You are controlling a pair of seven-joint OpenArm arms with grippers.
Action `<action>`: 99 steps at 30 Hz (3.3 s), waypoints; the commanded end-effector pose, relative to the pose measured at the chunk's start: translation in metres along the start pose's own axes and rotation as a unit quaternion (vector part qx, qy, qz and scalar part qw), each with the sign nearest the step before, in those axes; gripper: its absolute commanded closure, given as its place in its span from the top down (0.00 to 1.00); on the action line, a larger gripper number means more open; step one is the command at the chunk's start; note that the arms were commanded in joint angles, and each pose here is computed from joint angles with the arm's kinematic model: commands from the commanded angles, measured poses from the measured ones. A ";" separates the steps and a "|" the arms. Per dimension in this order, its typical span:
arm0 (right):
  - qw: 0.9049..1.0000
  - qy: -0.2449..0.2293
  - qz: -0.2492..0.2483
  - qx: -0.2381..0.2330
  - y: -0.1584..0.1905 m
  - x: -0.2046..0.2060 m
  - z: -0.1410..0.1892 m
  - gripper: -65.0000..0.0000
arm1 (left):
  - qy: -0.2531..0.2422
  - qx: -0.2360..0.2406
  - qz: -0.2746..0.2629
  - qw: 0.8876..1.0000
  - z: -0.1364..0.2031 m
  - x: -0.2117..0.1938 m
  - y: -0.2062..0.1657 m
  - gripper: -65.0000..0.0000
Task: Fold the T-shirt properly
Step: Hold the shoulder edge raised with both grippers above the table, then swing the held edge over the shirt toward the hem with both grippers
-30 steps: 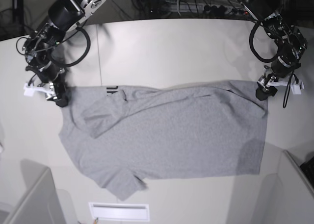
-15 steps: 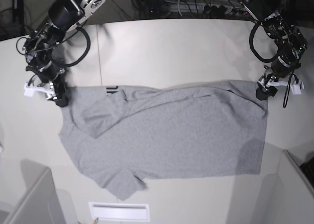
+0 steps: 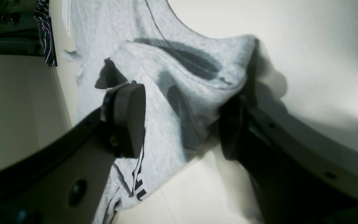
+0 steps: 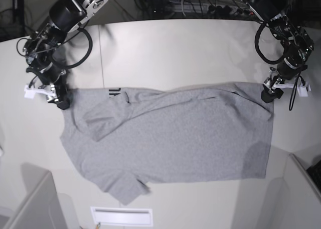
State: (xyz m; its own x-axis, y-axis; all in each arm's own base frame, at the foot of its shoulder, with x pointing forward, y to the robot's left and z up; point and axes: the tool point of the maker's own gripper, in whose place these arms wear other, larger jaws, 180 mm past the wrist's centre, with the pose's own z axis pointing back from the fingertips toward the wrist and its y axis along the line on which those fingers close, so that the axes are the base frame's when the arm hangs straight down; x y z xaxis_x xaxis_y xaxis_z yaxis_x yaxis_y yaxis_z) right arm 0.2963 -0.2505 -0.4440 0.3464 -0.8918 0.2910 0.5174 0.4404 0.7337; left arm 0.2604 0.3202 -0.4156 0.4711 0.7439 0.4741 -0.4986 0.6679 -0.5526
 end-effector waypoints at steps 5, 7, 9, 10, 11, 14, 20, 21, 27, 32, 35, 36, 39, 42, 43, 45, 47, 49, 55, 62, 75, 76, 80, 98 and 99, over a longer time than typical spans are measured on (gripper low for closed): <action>0.997 0.039 0.004 -0.062 -0.029 -0.017 0.004 0.54 | 0.026 0.018 -0.001 1.000 0.001 -0.010 0.008 0.73; 0.997 0.039 0.004 -0.062 -0.029 -0.017 0.004 0.54 | 0.026 0.018 -0.001 1.000 0.001 -0.010 0.008 0.73; 0.997 0.039 0.004 -0.062 -0.029 -0.017 0.004 0.54 | 0.027 0.018 -0.001 0.999 0.001 -0.010 0.008 0.73; 0.997 0.039 0.004 -0.062 -0.029 -0.017 0.004 0.54 | 0.027 0.018 -0.001 0.999 0.001 -0.011 0.008 0.73; 0.997 0.039 0.004 -0.062 -0.029 -0.017 0.004 0.54 | 0.027 0.018 -0.001 0.999 0.001 -0.011 0.008 0.73; 0.997 0.039 0.004 -0.062 -0.029 -0.017 0.004 0.54 | 0.027 0.019 0.000 0.999 0.002 -0.011 0.009 0.73; 0.997 0.039 0.004 -0.063 -0.030 -0.018 0.004 0.54 | 0.027 0.019 0.000 0.999 0.002 -0.011 0.009 0.73; 0.997 0.039 0.004 -0.063 -0.030 -0.018 0.004 0.54 | 0.027 0.019 0.000 0.999 0.002 -0.011 0.009 0.73; 0.997 0.039 0.004 -0.063 -0.030 -0.018 0.004 0.54 | 0.028 0.019 -0.001 0.999 0.002 -0.012 0.009 0.62; 0.997 0.039 0.004 -0.063 -0.030 -0.018 0.005 0.54 | 0.054 0.025 0.024 0.998 -0.007 -0.029 0.020 0.22; 0.997 0.040 0.004 -0.064 -0.031 -0.019 0.005 0.54 | 0.068 0.030 0.036 0.997 -0.010 -0.039 0.027 0.04; 0.997 0.041 0.004 -0.066 -0.033 -0.020 0.006 0.54 | 0.071 0.030 0.039 0.996 -0.011 -0.041 0.028 0.00; 0.997 0.042 0.003 -0.068 -0.035 -0.021 0.007 0.54 | 0.072 0.030 0.037 0.996 -0.011 -0.041 0.027 0.00; 0.997 0.042 0.004 -0.069 -0.036 -0.021 0.007 0.51 | 0.071 0.029 0.035 0.996 -0.011 -0.040 0.026 0.00; 0.997 0.042 0.004 -0.069 -0.036 -0.021 0.007 0.48 | 0.071 0.029 0.035 0.996 -0.011 -0.040 0.026 0.00; 0.997 0.042 0.004 -0.069 -0.036 -0.021 0.007 0.39 | 0.071 0.029 0.035 0.996 -0.011 -0.039 0.026 0.00; 0.997 0.042 0.004 -0.069 -0.036 -0.021 0.007 0.26 | 0.070 0.028 0.034 0.997 -0.011 -0.039 0.026 0.00; 0.997 0.042 0.004 -0.069 -0.036 -0.021 0.007 0.07 | 0.065 0.029 0.028 0.997 -0.008 -0.036 0.026 0.00; 0.997 0.038 0.006 -0.069 -0.035 -0.018 0.008 0.00 | 0.037 0.023 -0.005 0.999 0.003 -0.015 0.013 0.00; 0.996 0.024 0.018 -0.089 -0.024 0.016 0.030 0.00 | 0.043 0.014 -0.039 0.998 0.018 -0.004 -0.005 0.00; 0.991 -0.018 0.126 -0.049 0.076 0.090 0.047 0.00 | -0.016 -0.026 -0.105 0.994 0.033 0.061 -0.069 0.00; 0.991 -0.018 0.125 -0.046 0.082 0.094 0.043 0.00 | -0.021 -0.024 -0.107 0.994 0.031 0.066 -0.072 0.00; 0.995 -0.016 0.092 -0.044 0.093 0.117 0.030 0.00 | -0.039 -0.029 -0.112 0.993 0.030 0.086 -0.083 0.00; 0.990 0.061 0.072 -0.101 0.032 0.076 0.029 0.00 | -0.014 0.032 -0.165 0.986 0.064 0.050 -0.043 0.00; 0.989 0.065 0.068 -0.113 0.018 0.067 0.031 0.00 | -0.003 0.043 -0.164 0.986 0.067 0.042 -0.033 0.00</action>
State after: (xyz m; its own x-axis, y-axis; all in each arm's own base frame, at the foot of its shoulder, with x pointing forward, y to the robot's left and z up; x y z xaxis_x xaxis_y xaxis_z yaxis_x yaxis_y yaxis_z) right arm 0.2964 -0.2922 -0.4048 0.5371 -0.8096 0.2368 0.6277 0.5711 0.5290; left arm 0.2417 0.3220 -0.3456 0.6436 0.5026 0.5773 -0.3844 0.8644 -0.3240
